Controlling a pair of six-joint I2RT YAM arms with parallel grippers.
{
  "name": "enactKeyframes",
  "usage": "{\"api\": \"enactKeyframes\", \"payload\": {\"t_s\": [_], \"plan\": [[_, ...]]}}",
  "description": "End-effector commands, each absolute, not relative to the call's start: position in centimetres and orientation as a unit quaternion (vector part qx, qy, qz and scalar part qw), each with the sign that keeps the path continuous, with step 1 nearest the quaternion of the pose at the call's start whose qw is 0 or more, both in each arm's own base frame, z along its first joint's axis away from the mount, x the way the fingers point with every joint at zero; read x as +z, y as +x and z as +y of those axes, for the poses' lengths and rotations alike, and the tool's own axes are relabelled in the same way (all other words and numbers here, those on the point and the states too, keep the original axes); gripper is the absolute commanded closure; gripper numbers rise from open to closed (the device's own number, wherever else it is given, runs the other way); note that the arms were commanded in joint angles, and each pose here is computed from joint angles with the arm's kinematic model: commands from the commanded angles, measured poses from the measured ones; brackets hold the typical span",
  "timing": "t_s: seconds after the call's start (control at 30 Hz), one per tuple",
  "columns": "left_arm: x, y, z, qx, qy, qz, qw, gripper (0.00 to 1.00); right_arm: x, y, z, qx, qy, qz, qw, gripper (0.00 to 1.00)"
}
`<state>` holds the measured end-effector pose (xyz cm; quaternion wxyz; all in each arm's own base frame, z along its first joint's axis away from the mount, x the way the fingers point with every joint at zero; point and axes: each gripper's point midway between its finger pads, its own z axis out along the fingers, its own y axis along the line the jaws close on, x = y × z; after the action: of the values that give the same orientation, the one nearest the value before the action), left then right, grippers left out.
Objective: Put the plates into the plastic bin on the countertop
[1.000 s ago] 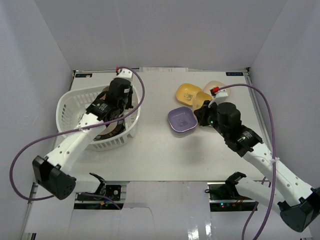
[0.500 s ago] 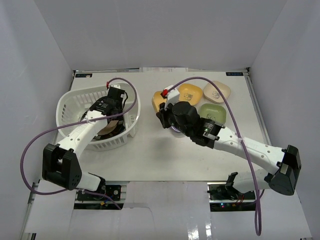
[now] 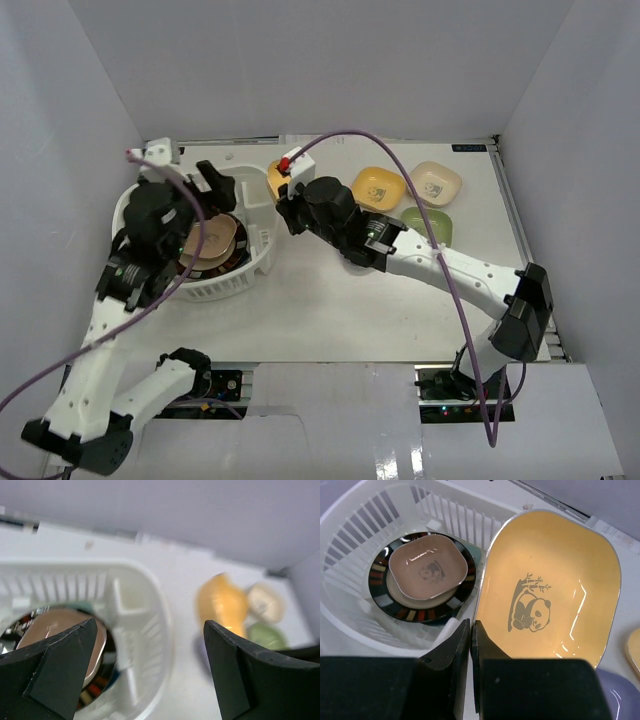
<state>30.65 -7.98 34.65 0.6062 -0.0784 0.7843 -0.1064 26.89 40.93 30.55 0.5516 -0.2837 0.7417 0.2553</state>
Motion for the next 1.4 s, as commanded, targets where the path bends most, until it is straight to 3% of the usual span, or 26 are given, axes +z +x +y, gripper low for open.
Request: {"api": "enactKeyframes", "payload": {"t_s": [0.0, 0.17, 0.2, 0.33, 0.8, 0.87, 0.9, 1.0, 1.1, 1.13, 1.17, 1.27, 1.33, 1.37], "plan": [[45.4, 25.8, -7.4, -0.202, -0.088, 0.669, 0.71, 0.02, 35.3, 27.7, 43.9, 0.274, -0.309, 0.688, 0.596, 0.92], [51.0, 19.9, -7.4, -0.279, -0.058, 0.587, 0.758, 0.02, 34.3, 27.9, 50.5, 0.306, -0.398, 0.644, 0.577, 0.92], [51.9, 18.5, -7.4, -0.294, -0.049, 0.569, 0.766, 0.02, 36.4, 28.0, 51.6, 0.318, -0.406, 0.622, 0.59, 0.92], [51.9, 16.6, -8.9, -0.331, -0.005, 0.562, 0.758, 0.02, 32.9, 28.2, 57.5, 0.34, -0.46, 0.604, 0.555, 0.92], [49.3, 17.4, -10.7, -0.356, 0.014, 0.594, 0.722, 0.02, 24.7, 26.1, 66.1, 0.297, -0.547, 0.519, 0.586, 0.9], [49.6, 17.4, -10.7, -0.357, 0.012, 0.592, 0.722, 0.02, 24.6, 26.0, 66.3, 0.299, -0.542, 0.518, 0.591, 0.84], [49.6, 17.5, -10.8, -0.358, 0.012, 0.594, 0.72, 0.02, 25.1, 26.0, 66.1, 0.3, -0.538, 0.518, 0.594, 0.72], [49.8, 17.8, -11.2, -0.365, 0.014, 0.597, 0.714, 0.02, 25.3, 27.0, 64.9, 0.277, -0.527, 0.529, 0.605, 0.54], [49.9, 18.1, -11.6, -0.371, 0.015, 0.6, 0.709, 0.02, 27.0, 27.3, 63.2, 0.277, -0.51, 0.538, 0.611, 0.46], [50.0, 18.1, -11.7, -0.373, 0.015, 0.6, 0.707, 0.02, 27.5, 27.2, 62.6, 0.282, -0.506, 0.538, 0.613, 0.45], [50.1, 18.1, -11.7, -0.375, 0.015, 0.6, 0.707, 0.02, 31.7, 26.7, 61.4, 0.298, -0.485, 0.518, 0.638, 0.45], [49.9, 18.8, -12.8, -0.391, 0.022, 0.61, 0.689, 0.02, 32.2, 26.0, 58.4, 0.31, -0.469, 0.524, 0.639, 0.45], [49.2, 20.0, -13.9, -0.405, 0.025, 0.625, 0.667, 0.02, 33.4, 26.0, 54.4, 0.322, -0.437, 0.536, 0.646, 0.49], [48.6, 20.2, -14.9, -0.417, 0.04, 0.632, 0.652, 0.02, 36.7, 25.6, 51.6, 0.333, -0.412, 0.527, 0.665, 0.53]]}}
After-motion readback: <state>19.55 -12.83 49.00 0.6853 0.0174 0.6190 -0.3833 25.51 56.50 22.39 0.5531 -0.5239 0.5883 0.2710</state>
